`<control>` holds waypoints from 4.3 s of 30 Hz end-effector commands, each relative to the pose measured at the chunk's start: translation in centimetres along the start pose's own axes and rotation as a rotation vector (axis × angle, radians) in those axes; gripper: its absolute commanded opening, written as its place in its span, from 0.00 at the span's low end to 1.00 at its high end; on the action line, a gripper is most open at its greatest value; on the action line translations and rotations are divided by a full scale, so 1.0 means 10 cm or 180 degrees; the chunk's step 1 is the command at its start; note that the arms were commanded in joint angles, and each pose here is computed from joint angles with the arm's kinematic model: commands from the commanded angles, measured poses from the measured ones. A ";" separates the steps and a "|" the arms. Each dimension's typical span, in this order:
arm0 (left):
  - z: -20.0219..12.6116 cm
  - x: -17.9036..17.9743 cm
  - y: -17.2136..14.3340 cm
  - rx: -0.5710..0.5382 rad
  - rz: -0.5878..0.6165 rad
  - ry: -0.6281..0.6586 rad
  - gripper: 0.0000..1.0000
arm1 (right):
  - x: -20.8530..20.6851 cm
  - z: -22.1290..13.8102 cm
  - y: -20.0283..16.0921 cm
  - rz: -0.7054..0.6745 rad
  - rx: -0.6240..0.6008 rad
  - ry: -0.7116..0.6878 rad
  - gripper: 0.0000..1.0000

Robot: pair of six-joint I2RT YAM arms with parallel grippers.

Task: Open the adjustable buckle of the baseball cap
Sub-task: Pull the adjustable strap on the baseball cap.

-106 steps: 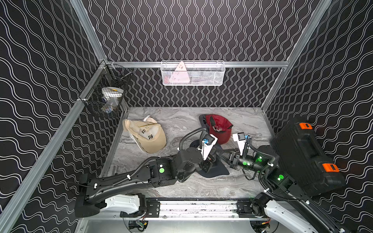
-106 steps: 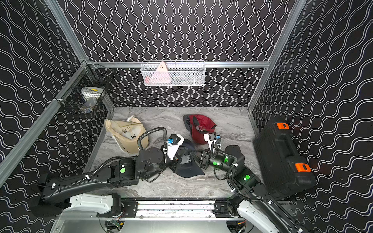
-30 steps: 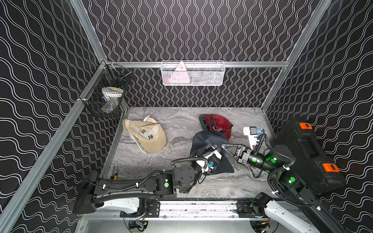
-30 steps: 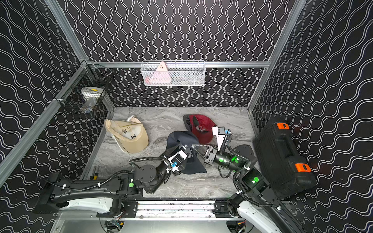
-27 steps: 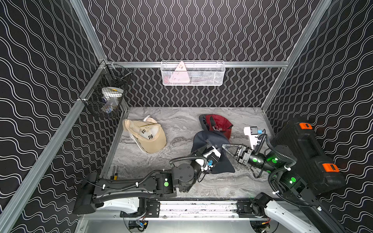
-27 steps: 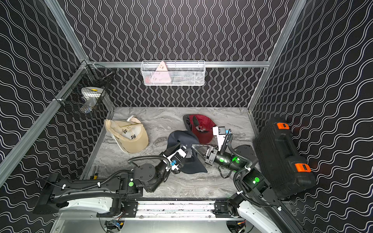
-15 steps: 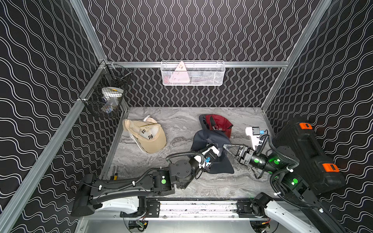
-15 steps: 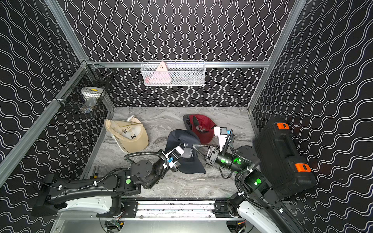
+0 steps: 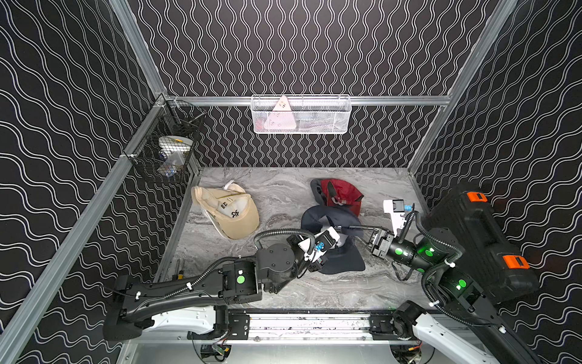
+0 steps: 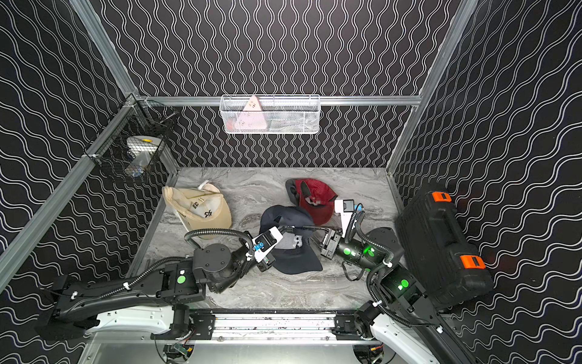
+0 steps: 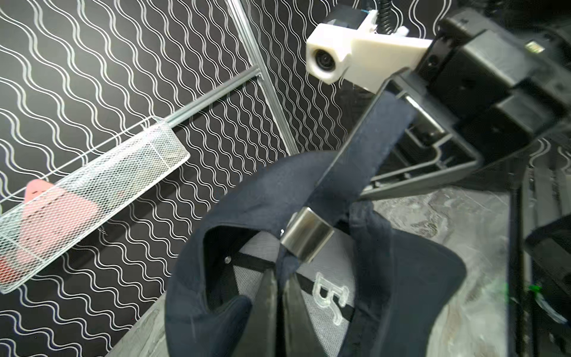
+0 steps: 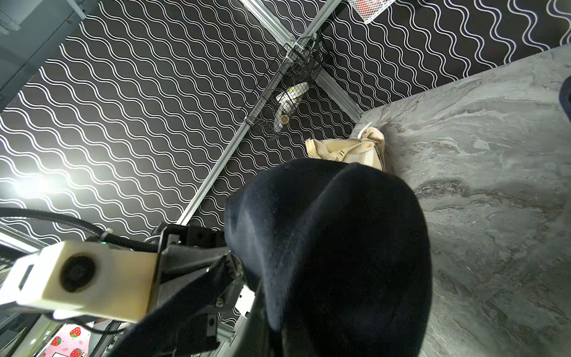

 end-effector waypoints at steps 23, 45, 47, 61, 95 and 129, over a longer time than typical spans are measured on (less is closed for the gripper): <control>0.00 -0.11 0.02 0.0986 -0.0043 -0.0473 0.04 | -0.29 -0.40 -0.12 -0.0697 0.0197 -0.1080 0.37; 0.20 -0.08 -0.05 0.1424 -0.0098 -0.0375 0.02 | -0.17 -0.39 -0.40 -0.1084 0.0528 -0.0347 0.42; 0.22 -0.08 -0.05 0.1461 -0.0097 -0.0388 0.02 | -0.17 -0.38 -0.39 -0.1132 0.0486 -0.0316 0.43; 0.32 -0.11 -0.05 0.1656 -0.0136 -0.0421 0.01 | -0.22 -0.25 -0.34 -0.1352 0.0283 -0.0201 0.47; 0.40 -0.21 -0.07 0.1789 -0.0315 -0.0618 0.00 | -0.11 0.19 -0.46 -0.1712 0.0392 -0.0171 0.29; 0.28 -0.28 -0.21 0.1871 -0.0447 -0.0801 0.00 | -0.23 0.15 -0.34 -0.1484 0.0058 -0.0538 0.00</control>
Point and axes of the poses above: each gripper's point midway between its finger pads, its own z axis out along the fingers, its own x axis along the line the jaws close on, y = z × x, the point moved 5 cm from there along -z, back along the fingers, and after that the axes turned 1 degree about -z, right-handed, at the moved point
